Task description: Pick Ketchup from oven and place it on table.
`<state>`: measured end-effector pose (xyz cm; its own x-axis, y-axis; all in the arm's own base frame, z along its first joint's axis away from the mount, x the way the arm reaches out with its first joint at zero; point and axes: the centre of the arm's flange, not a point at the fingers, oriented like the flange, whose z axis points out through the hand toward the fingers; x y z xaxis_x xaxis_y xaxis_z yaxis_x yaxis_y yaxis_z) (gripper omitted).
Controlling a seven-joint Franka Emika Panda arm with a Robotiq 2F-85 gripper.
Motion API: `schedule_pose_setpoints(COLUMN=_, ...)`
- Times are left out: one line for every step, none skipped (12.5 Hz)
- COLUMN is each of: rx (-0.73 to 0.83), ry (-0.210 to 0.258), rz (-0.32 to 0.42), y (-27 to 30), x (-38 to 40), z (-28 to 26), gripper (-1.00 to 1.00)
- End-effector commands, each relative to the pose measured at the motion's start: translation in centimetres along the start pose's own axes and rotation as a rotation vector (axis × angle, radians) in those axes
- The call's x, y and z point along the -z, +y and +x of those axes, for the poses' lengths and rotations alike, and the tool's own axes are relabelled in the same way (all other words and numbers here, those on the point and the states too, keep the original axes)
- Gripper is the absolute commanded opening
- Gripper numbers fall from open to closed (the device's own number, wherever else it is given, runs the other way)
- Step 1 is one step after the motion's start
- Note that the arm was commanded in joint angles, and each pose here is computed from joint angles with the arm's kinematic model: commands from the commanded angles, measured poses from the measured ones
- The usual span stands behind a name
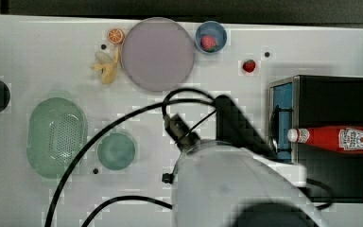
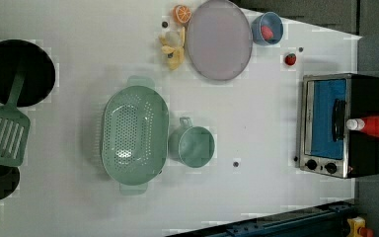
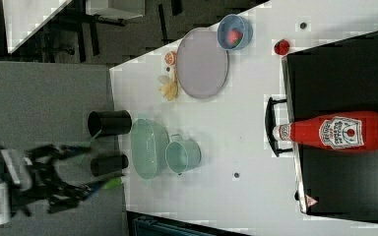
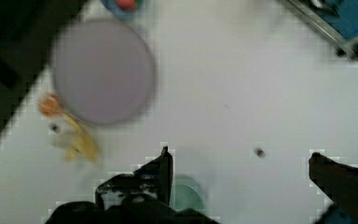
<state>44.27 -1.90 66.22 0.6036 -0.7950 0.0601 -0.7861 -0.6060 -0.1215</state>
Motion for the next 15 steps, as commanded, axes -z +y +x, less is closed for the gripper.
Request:
schedule_pose_setpoints(rx=-0.115, ry=-0.093, rz=-0.086, y=0.2, x=-5.4, z=2.8, gripper=1.00)
schedule_pose_setpoints(rx=-0.145, ry=-0.101, rz=-0.091, y=1.0, x=-5.9, z=4.1, gripper=1.00)
schedule_pose_setpoints(rx=-0.198, ry=-0.106, rz=-0.088, y=2.6, x=-6.6, z=6.4, gripper=1.00)
schedule_pose_setpoints(rx=-0.258, ry=-0.112, rz=-0.089, y=4.4, x=-7.7, z=8.9, gripper=1.00)
schedule_pose_setpoints(rx=-0.303, ry=-0.115, rz=-0.088, y=5.9, x=-8.4, z=10.8, gripper=1.00)
schedule_pose_setpoints(rx=-0.365, ry=-0.116, rz=-0.089, y=8.0, x=-9.6, z=13.2, gripper=1.00)
schedule_pose_setpoints(rx=-0.412, ry=-0.115, rz=-0.090, y=9.7, x=-10.5, z=15.0, gripper=1.00)
schedule_pose_setpoints(rx=-0.477, ry=-0.107, rz=-0.092, y=12.1, x=-11.9, z=17.5, gripper=1.00)
schedule_pose_setpoints(rx=-0.519, ry=-0.094, rz=-0.093, y=13.7, x=-13.0, z=19.1, gripper=1.00)
schedule_pose_setpoints(rx=-0.560, ry=-0.073, rz=-0.089, y=15.3, x=-13.9, z=20.7, gripper=1.00)
schedule_pose_setpoints(rx=-0.614, ry=-0.020, rz=-0.075, y=17.3, x=-15.2, z=23.1, gripper=1.00)
schedule_pose_setpoints(rx=-0.647, ry=0.029, rz=-0.064, y=18.7, x=-16.2, z=24.8, gripper=1.00)
schedule_pose_setpoints(rx=-0.671, ry=0.065, rz=-0.061, y=19.8, x=-16.9, z=26.0, gripper=1.00)
schedule_pose_setpoints(rx=-0.697, ry=0.093, rz=-0.070, y=21.0, x=-18.0, z=27.1, gripper=1.00)
schedule_pose_setpoints(rx=-0.716, ry=0.095, rz=-0.090, y=22.0, x=-19.0, z=27.7, gripper=1.00)
